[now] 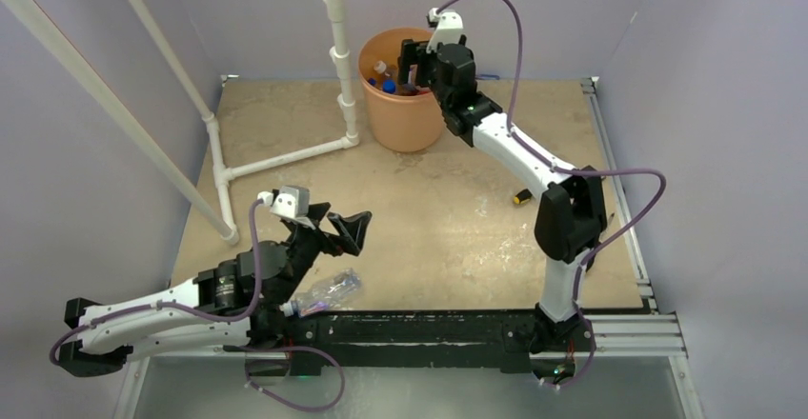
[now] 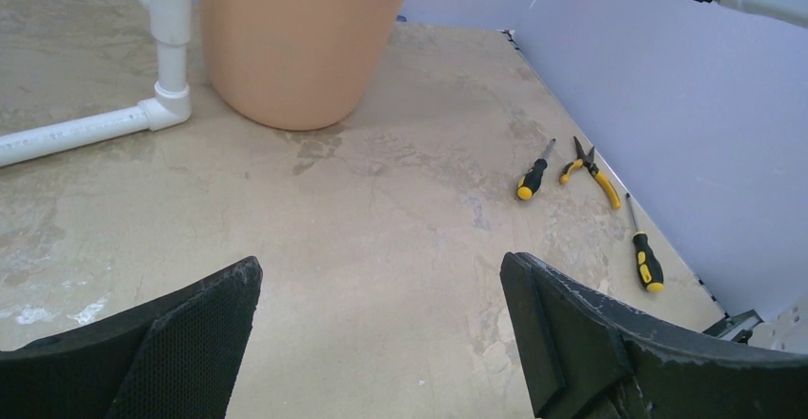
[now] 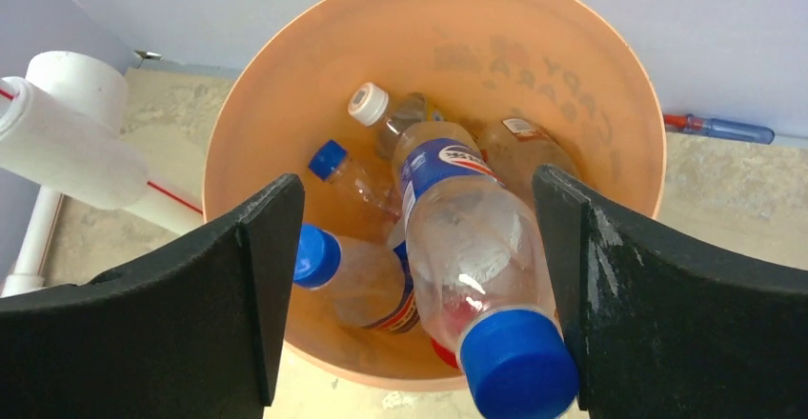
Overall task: Put the plastic bottles in the bin
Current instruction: Place the plastic bottle in the trash bin, then move the plastic bottle to the center of the board.
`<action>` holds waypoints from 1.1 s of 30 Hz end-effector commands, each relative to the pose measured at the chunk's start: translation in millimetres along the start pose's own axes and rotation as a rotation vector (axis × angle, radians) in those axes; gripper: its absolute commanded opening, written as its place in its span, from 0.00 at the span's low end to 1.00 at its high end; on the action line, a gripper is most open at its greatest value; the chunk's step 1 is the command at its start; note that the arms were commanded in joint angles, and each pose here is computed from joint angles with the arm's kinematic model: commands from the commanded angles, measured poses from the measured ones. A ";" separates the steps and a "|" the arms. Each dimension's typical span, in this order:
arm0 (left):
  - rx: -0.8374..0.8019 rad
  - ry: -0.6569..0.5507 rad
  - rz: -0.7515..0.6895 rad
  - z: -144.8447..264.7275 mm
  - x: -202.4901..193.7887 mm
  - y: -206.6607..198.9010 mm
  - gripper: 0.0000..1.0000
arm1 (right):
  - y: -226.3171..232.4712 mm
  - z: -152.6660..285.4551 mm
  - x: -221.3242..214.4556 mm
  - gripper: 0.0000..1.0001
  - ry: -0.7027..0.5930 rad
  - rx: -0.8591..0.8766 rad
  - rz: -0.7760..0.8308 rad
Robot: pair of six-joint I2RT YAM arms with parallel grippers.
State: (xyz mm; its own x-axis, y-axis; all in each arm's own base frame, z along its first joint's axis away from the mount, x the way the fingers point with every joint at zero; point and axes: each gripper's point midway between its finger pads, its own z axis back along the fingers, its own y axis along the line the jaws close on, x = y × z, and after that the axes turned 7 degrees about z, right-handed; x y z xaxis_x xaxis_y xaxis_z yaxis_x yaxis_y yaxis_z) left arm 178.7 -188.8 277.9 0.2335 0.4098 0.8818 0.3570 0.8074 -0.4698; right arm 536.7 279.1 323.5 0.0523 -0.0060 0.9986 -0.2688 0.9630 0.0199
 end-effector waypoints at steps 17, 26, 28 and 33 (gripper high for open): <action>0.279 -0.075 0.184 16.4 19.7 51.1 0.99 | -18.8 169.0 164.8 0.99 -0.323 0.102 -0.208; 0.545 -0.063 0.263 29.9 -0.9 89.8 0.99 | 41.1 253.6 68.7 0.97 -0.164 0.523 -0.278; 0.610 -0.046 0.239 33.0 -11.0 98.6 0.99 | 65.0 263.5 26.5 0.96 -0.075 0.590 -0.284; 0.675 0.021 0.263 32.3 -45.6 103.8 0.99 | 103.2 283.5 -78.8 0.93 0.157 0.672 -0.286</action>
State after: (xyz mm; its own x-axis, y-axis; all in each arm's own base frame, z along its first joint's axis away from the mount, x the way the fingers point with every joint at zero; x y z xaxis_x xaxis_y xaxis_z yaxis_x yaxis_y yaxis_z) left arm 181.8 -119.3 205.5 0.2626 0.5637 0.7831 -0.2668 0.8224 -0.5025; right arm 261.5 279.5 316.6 0.1870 -0.2109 0.9594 -0.7099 0.6460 0.2804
